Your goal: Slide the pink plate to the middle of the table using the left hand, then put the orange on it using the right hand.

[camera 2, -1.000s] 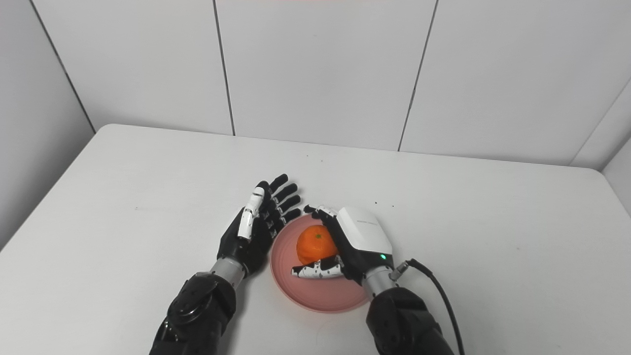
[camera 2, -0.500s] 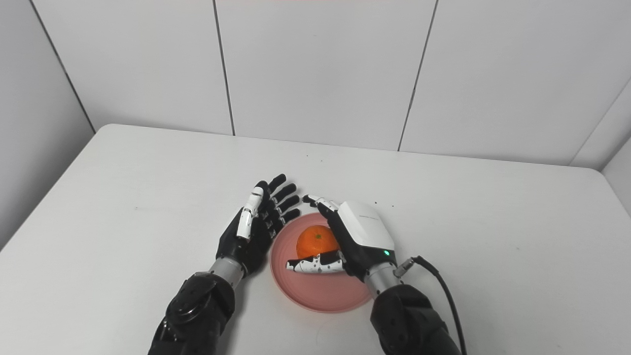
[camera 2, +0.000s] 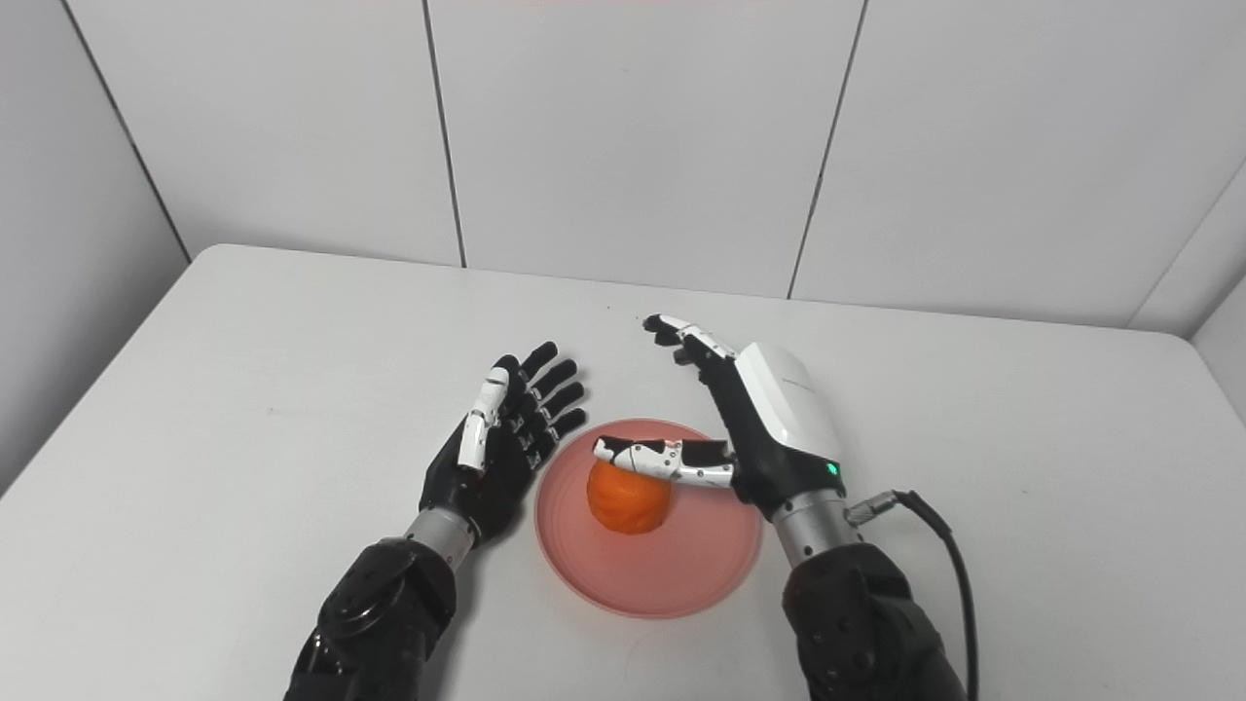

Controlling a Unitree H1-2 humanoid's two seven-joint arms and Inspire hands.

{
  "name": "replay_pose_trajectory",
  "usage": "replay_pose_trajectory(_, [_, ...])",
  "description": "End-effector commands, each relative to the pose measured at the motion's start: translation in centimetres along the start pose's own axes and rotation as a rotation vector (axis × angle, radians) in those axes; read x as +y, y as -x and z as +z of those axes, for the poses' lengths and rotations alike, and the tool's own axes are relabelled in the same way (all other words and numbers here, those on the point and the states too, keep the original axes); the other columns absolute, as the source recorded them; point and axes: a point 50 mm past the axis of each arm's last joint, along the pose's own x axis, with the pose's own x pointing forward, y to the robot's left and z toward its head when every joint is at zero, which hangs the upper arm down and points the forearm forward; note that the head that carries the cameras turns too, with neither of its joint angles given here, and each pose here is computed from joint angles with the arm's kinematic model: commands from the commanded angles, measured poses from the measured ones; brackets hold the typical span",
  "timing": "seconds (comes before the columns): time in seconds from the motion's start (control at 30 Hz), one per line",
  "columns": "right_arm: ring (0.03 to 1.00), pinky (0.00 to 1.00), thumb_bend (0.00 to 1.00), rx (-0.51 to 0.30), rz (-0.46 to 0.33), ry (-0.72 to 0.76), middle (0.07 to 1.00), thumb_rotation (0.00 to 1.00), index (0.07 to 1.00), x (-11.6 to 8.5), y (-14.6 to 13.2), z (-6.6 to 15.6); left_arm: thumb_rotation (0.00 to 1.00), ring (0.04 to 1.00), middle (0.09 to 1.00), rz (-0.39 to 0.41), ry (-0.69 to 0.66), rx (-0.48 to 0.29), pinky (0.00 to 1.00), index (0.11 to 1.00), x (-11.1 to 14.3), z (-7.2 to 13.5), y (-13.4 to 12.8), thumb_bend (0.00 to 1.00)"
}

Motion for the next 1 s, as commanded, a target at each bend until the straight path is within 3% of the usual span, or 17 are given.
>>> replay_pose_trajectory(0.0, [0.781,0.71,0.94,-0.04,-0.104,-0.021,0.81,0.69,0.821,-1.5,0.2,0.5,1.0,0.92,0.923,0.01,-0.012,0.021,0.92,0.903,0.1,-0.1,0.1,0.39])
replay_pose_trajectory(0.1, [0.789,0.72,0.87,0.003,-0.143,-0.058,0.817,0.8,0.83,-1.7,0.9,-0.7,1.0,0.919,0.927,0.011,-0.015,0.022,0.92,0.91,0.2,-0.1,0.2,0.39])
replay_pose_trajectory(0.3, [0.833,0.76,0.84,0.082,-0.151,-0.122,0.857,0.99,0.867,-1.5,2.0,-2.7,1.0,0.919,0.926,0.012,-0.026,0.014,0.92,0.914,0.4,0.0,0.3,0.39])
replay_pose_trajectory(0.47, [0.918,0.85,0.67,0.115,-0.142,-0.204,0.945,1.0,0.944,-1.0,2.8,-4.0,1.0,0.91,0.919,0.015,-0.057,-0.004,0.91,0.907,0.6,0.2,0.3,0.38])
replay_pose_trajectory(0.6, [0.949,0.89,0.67,0.176,-0.148,-0.402,0.976,1.0,0.984,-0.3,3.1,-4.6,1.0,0.916,0.927,-0.004,-0.118,-0.035,0.91,0.916,0.7,0.4,0.5,0.4])
replay_pose_trajectory(0.83, [0.979,0.98,0.67,0.235,-0.131,-0.519,0.997,1.0,1.0,0.8,3.2,-5.6,1.0,0.961,0.968,-0.007,-0.195,-0.083,0.97,0.965,0.6,1.0,1.2,0.4])
replay_pose_trajectory(0.97, [0.999,1.0,0.61,0.243,-0.132,-0.608,1.0,1.0,1.0,1.3,3.3,-6.3,1.0,0.99,0.995,0.008,-0.228,-0.127,1.0,0.988,0.7,1.3,1.4,0.4])
